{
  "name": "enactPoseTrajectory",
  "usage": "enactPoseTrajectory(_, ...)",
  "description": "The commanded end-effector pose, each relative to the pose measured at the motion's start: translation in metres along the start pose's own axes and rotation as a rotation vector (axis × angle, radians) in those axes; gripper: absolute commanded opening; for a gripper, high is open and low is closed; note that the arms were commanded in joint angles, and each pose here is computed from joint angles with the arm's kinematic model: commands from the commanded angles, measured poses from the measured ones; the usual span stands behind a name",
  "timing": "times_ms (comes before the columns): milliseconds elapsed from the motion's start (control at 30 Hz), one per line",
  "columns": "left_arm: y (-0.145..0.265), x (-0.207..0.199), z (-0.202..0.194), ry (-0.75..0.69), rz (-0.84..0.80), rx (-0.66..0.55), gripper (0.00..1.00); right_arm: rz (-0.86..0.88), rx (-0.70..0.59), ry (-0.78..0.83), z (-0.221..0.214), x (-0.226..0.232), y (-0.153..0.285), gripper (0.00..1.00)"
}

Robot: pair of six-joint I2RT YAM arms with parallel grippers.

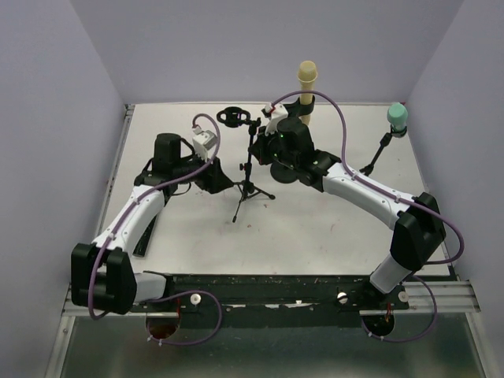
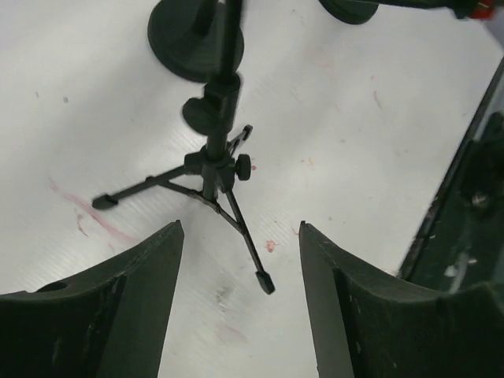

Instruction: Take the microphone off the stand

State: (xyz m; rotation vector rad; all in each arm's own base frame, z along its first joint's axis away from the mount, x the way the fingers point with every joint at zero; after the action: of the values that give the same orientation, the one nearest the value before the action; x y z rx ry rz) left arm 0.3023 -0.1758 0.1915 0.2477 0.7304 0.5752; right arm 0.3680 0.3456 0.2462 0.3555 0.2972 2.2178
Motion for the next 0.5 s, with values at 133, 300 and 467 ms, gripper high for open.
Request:
enactPoseTrajectory(133,-0.02,-0.018,0.028,-0.944,0.042,-0.061,0.63,0.049,-0.094,-0.018,0.032,0.012,0.006,0.01)
enactPoseTrajectory(300,-0.036,-0.008,0.04,-1.095,0.081,-0.048,0.58,0.049,-0.091,-0.017,0.03,0.011,0.006,0.01)
enactPoseTrajectory(467,-0.047,-0.001,0.042,-1.118,0.083,-0.023,0.54,0.046,-0.095,-0.021,0.03,0.01,0.007,0.01)
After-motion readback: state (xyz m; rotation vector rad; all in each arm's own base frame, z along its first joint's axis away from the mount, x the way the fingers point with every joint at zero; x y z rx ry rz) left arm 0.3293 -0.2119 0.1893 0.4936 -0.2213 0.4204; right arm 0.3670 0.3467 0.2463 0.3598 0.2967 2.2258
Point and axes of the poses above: each gripper's point midway between its finger pads, its own y axis back along the fingers, its own x axis along the line the jaws close on, z = x × y, the point moved 1 cm from there along y, back along the fingers, and after that the axes turned 5 degrees about y, right-handed, at the moved point
